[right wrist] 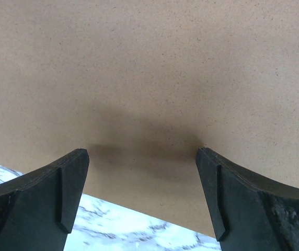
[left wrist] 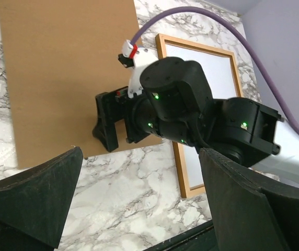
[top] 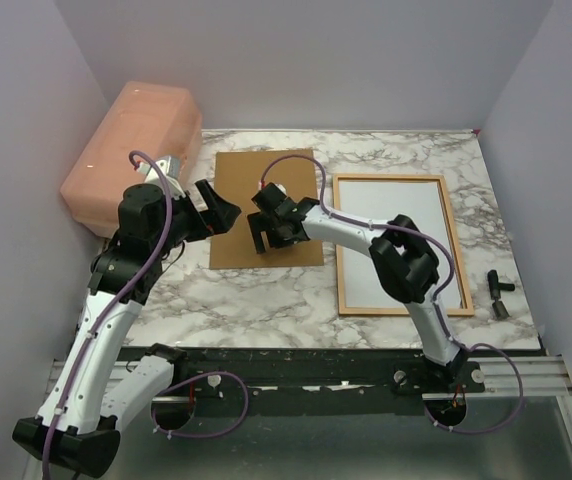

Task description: Put the photo into the frame

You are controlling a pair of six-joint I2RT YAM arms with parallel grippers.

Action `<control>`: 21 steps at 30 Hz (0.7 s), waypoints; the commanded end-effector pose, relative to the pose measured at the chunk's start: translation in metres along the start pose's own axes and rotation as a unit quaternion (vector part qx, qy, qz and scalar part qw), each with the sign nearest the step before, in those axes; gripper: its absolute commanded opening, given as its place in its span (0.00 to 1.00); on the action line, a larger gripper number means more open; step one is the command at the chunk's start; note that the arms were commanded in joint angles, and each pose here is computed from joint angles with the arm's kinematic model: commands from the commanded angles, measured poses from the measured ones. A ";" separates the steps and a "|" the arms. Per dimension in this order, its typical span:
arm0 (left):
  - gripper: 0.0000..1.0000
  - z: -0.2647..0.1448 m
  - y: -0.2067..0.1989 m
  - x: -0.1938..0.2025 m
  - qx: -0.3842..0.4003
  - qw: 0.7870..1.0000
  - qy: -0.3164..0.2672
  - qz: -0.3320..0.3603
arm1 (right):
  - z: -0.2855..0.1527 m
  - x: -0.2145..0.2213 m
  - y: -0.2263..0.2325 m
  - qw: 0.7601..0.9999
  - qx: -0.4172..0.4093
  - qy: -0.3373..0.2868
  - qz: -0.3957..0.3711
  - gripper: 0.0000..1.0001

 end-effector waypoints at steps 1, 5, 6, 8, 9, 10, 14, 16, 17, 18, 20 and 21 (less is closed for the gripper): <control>0.98 0.005 0.010 0.000 -0.028 1.000 -0.004 -0.004 | 0.011 0.113 -0.029 0.979 0.076 0.184 -0.037 0.94; 0.98 0.013 0.023 0.007 -0.056 0.998 0.005 -0.016 | -0.006 0.144 -0.019 0.976 0.056 0.203 -0.051 0.94; 0.98 0.016 0.028 0.010 -0.067 0.997 0.011 -0.020 | -0.010 0.149 -0.015 0.975 0.051 0.208 -0.054 0.93; 0.98 0.024 0.042 0.019 -0.096 0.995 0.027 -0.029 | -0.020 0.157 -0.005 0.974 0.040 0.213 -0.065 0.93; 0.98 0.028 0.049 0.025 -0.110 0.993 0.040 -0.033 | -0.024 0.160 0.000 0.974 0.035 0.213 -0.070 0.94; 0.98 0.032 0.056 0.031 -0.124 0.990 0.052 -0.036 | -0.028 0.165 0.006 0.973 0.029 0.215 -0.075 0.94; 0.98 0.045 0.091 0.057 -0.191 0.975 0.101 -0.053 | -0.041 0.179 0.029 0.970 -0.007 0.227 -0.089 0.94; 0.98 0.049 0.108 0.070 -0.222 0.965 0.123 -0.061 | -0.049 0.184 0.037 0.969 -0.023 0.229 -0.091 0.94; 0.98 0.050 0.116 0.075 -0.235 0.961 0.131 -0.066 | -0.052 0.184 0.041 0.970 -0.028 0.226 -0.090 0.94; 0.98 0.051 0.123 0.081 -0.246 0.957 0.138 -0.070 | -0.057 0.181 0.043 0.971 -0.034 0.218 -0.086 0.94; 0.98 0.052 0.137 0.091 -0.264 0.949 0.151 -0.078 | -0.068 0.170 0.046 0.977 -0.042 0.193 -0.074 0.96; 0.97 0.052 0.144 0.097 -0.270 0.946 0.158 -0.082 | -0.074 0.162 0.047 0.981 -0.044 0.178 -0.069 0.97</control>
Point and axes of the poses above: each gripper's point midway between its finger pads, its own z axis out along the fingers, its own y axis along the line the jaws close on, x = y × z, the point moved 5 cm from there along -z, back along the fingers, and after that the axes turned 11 degrees about -z, right-handed, at the moved point
